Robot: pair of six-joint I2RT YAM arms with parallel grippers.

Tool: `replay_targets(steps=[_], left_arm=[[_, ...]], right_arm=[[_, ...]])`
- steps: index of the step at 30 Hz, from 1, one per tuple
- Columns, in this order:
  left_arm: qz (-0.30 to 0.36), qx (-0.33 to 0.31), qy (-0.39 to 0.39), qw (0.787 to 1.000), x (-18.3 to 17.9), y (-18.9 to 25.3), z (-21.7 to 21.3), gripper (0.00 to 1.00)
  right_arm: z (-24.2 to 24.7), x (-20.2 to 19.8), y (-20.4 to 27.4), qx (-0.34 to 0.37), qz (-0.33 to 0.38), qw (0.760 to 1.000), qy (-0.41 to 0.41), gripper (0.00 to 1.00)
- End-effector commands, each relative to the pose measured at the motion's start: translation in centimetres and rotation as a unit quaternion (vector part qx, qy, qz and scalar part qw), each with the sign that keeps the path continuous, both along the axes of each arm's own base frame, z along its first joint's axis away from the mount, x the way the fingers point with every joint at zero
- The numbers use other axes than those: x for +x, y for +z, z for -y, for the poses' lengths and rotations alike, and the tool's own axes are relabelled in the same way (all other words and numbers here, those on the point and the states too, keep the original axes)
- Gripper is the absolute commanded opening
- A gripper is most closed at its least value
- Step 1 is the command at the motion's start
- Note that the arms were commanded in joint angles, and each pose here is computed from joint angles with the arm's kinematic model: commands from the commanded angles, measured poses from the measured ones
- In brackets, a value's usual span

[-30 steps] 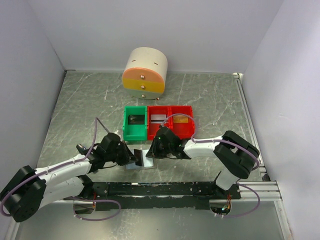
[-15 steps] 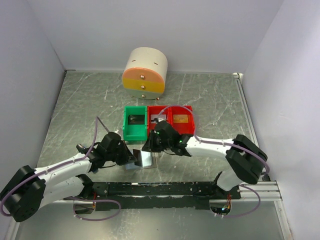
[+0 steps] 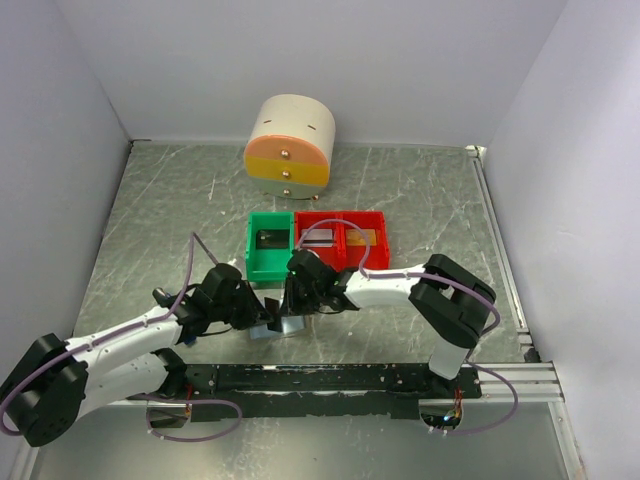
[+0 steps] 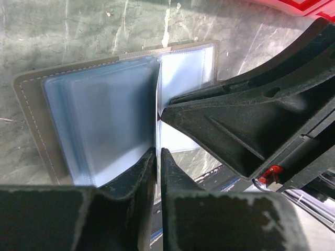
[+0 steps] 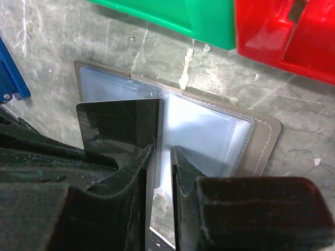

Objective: Take the credit cards out of the card holder

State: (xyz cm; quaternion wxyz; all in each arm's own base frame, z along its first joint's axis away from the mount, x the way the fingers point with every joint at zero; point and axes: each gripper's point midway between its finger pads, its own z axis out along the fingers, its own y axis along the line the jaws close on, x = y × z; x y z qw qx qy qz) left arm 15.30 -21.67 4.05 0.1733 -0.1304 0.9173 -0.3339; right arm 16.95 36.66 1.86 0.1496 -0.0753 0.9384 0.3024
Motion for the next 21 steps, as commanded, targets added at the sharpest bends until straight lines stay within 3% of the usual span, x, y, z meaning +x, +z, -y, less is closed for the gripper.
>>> replay_targets(steps=[1, 6, 13, 17, 21], left_arm=[[0.013, -0.018, -0.011, 1.0, 0.4, 0.5, 0.7, 0.22], [0.01, -0.025, -0.029, 0.999, 0.5, 0.4, 1.5, 0.29], [0.002, 0.008, -0.002, 1.0, 0.7, 0.1, 0.2, 0.08], [0.008, 0.022, 0.014, 1.0, 0.6, 0.4, -0.8, 0.07], [0.024, 0.017, 0.017, 0.999, 0.6, 1.1, -1.1, 0.07]], right_arm=[[2.0, -1.1, -2.6, -0.036, -0.026, 0.999, -0.014, 0.18], [2.4, -1.3, -2.8, -0.033, -0.03, 0.999, -0.022, 0.18], [3.1, -1.0, -2.9, -0.054, -0.025, 0.998, -0.033, 0.18], [3.8, -0.1, -2.4, -0.079, -0.004, 0.996, -0.039, 0.19], [3.1, 0.5, -0.5, -0.06, 0.019, 0.998, -0.031, 0.2]])
